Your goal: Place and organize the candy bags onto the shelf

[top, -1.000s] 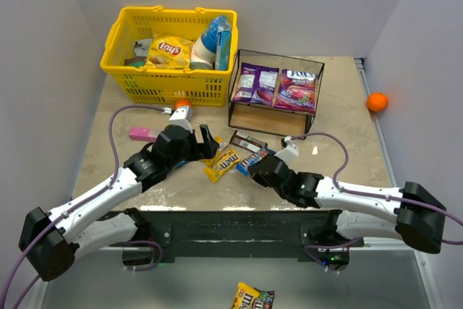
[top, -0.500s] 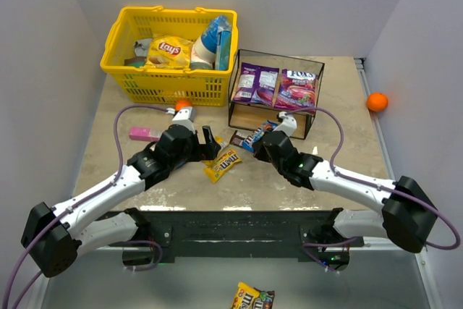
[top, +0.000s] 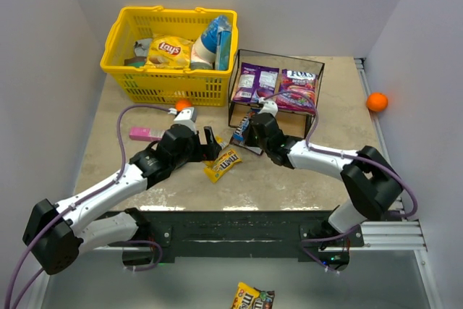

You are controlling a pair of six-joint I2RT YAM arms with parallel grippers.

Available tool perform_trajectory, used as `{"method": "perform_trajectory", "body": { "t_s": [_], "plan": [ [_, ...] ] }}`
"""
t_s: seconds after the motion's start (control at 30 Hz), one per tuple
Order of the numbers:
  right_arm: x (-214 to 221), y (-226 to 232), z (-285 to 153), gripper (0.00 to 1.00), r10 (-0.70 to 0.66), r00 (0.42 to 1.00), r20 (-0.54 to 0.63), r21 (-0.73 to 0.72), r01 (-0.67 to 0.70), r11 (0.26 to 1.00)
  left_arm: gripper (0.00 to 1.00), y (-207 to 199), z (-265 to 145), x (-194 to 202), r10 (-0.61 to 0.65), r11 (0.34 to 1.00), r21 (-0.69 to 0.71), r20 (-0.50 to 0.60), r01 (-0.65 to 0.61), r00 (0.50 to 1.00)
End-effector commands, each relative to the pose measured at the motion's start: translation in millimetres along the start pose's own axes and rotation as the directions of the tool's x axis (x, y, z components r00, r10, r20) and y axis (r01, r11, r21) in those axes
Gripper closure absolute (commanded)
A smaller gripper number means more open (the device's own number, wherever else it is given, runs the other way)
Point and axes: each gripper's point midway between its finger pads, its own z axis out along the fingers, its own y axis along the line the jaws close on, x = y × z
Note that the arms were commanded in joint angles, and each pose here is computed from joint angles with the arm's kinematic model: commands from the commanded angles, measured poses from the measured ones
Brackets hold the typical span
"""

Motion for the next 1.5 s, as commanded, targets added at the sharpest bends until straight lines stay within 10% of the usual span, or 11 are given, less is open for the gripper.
{"method": "perform_trajectory", "body": {
  "t_s": [0.0,0.27,0.53,0.97,1.47],
  "plan": [
    [-30,17,15,1.00,-0.026,0.998,0.061,-0.057,0.029,0.998,0.03,-14,-2,-22,-0.007,0.999,0.040,0.052,0.005,0.999],
    [-32,-5,31,0.95,-0.046,0.996,0.073,0.033,0.044,0.998,0.03,-14,-1,-22,-0.008,0.999,0.040,0.051,0.006,0.999],
    [-35,-17,19,0.57,-0.012,0.995,0.096,0.081,0.005,0.997,0.03,-14,3,-18,-0.011,0.999,0.043,0.039,0.009,0.999],
    [-24,-33,-35,0.63,0.082,0.995,0.056,0.080,-0.086,0.993,0.12,-53,60,-23,-0.169,0.975,0.151,0.023,0.164,0.985],
    [-24,-49,-112,0.58,0.125,0.991,0.047,0.047,-0.127,0.991,0.41,-54,129,-16,-0.655,0.740,0.239,0.043,0.628,0.755]
  ]
}}
